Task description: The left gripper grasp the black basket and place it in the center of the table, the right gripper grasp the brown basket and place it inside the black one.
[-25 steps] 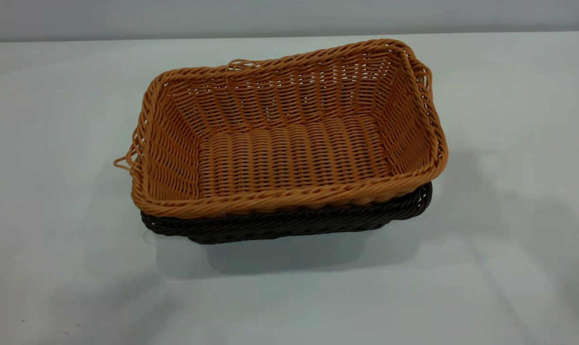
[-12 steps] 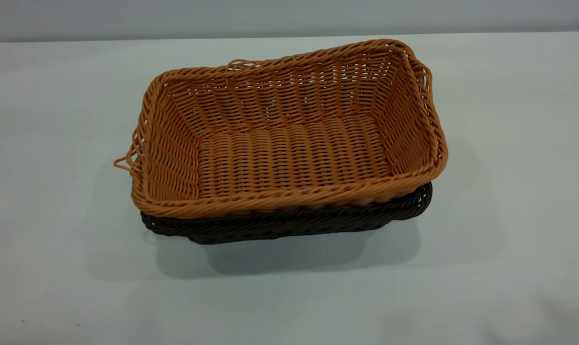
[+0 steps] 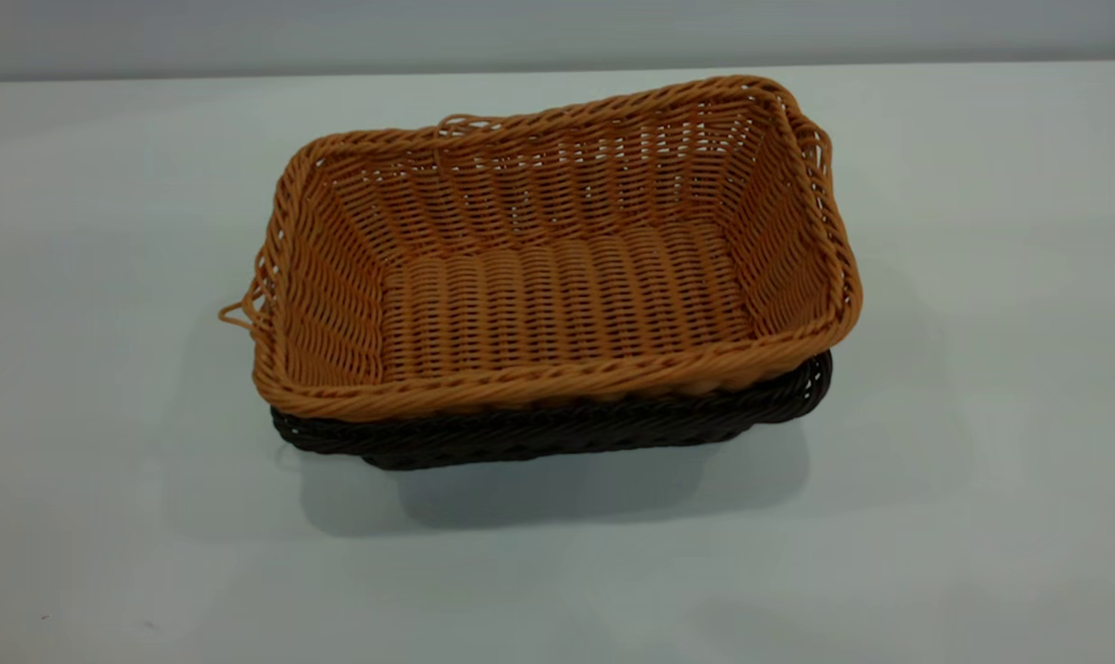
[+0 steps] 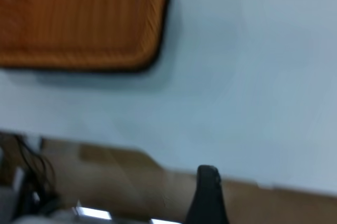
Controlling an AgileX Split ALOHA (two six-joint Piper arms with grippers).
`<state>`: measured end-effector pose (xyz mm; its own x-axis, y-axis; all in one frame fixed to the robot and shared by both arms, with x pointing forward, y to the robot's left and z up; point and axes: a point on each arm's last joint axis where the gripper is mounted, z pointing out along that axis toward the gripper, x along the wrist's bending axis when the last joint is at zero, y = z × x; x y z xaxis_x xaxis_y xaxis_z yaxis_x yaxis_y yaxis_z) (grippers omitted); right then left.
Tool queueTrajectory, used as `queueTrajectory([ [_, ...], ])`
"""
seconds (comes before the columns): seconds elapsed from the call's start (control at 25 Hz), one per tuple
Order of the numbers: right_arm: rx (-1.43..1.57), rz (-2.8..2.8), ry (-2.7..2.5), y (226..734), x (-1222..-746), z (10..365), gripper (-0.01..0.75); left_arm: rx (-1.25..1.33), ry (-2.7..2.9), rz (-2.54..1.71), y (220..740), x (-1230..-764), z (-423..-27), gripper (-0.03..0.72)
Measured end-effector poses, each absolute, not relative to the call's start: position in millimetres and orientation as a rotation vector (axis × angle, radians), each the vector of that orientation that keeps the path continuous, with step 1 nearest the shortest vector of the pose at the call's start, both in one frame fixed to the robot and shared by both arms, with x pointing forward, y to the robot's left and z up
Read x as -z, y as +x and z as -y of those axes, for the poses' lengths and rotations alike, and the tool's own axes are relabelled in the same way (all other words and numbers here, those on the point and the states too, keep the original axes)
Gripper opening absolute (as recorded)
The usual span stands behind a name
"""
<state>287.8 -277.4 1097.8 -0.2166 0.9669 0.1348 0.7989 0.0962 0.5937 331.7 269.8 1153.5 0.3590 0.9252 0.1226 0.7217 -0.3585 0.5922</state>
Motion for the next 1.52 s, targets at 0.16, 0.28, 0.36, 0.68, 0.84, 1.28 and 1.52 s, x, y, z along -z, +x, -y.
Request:
queueTrajectory([
  [0.16, -0.701, -2.126, 1.805, 290, -1050, 280, 0.521, -0.472, 2.315, -1.504, 332, -1107, -265, 0.356],
  [0.28, -0.677, -2.129, 1.826, 293, -1027, 280, 0.521, -0.371, 2.393, -1.548, 329, -1078, -264, 0.356],
  [0.36, -0.687, -2.116, 1.824, 294, -1026, 280, 0.521, -0.327, 2.442, -1.576, 326, -1061, -265, 0.356],
  [0.68, -0.692, -2.104, 1.835, 294, -1025, 280, 0.521, -0.243, 2.528, -1.636, 318, -1009, -268, 0.356],
  [0.84, -0.692, -2.104, 1.835, 294, -1025, 280, 0.521, -0.244, 2.525, -1.638, 318, -1008, -268, 0.356],
  [1.28, -0.693, -2.1, 1.84, 294, -1025, 280, 0.521, -0.244, 2.523, -1.64, 318, -1008, -268, 0.356],
  [1.52, -0.68, -1.991, 1.932, 296, -1025, 285, 0.521, -0.273, 2.435, -1.729, 317, -1010, -276, 0.356],
])
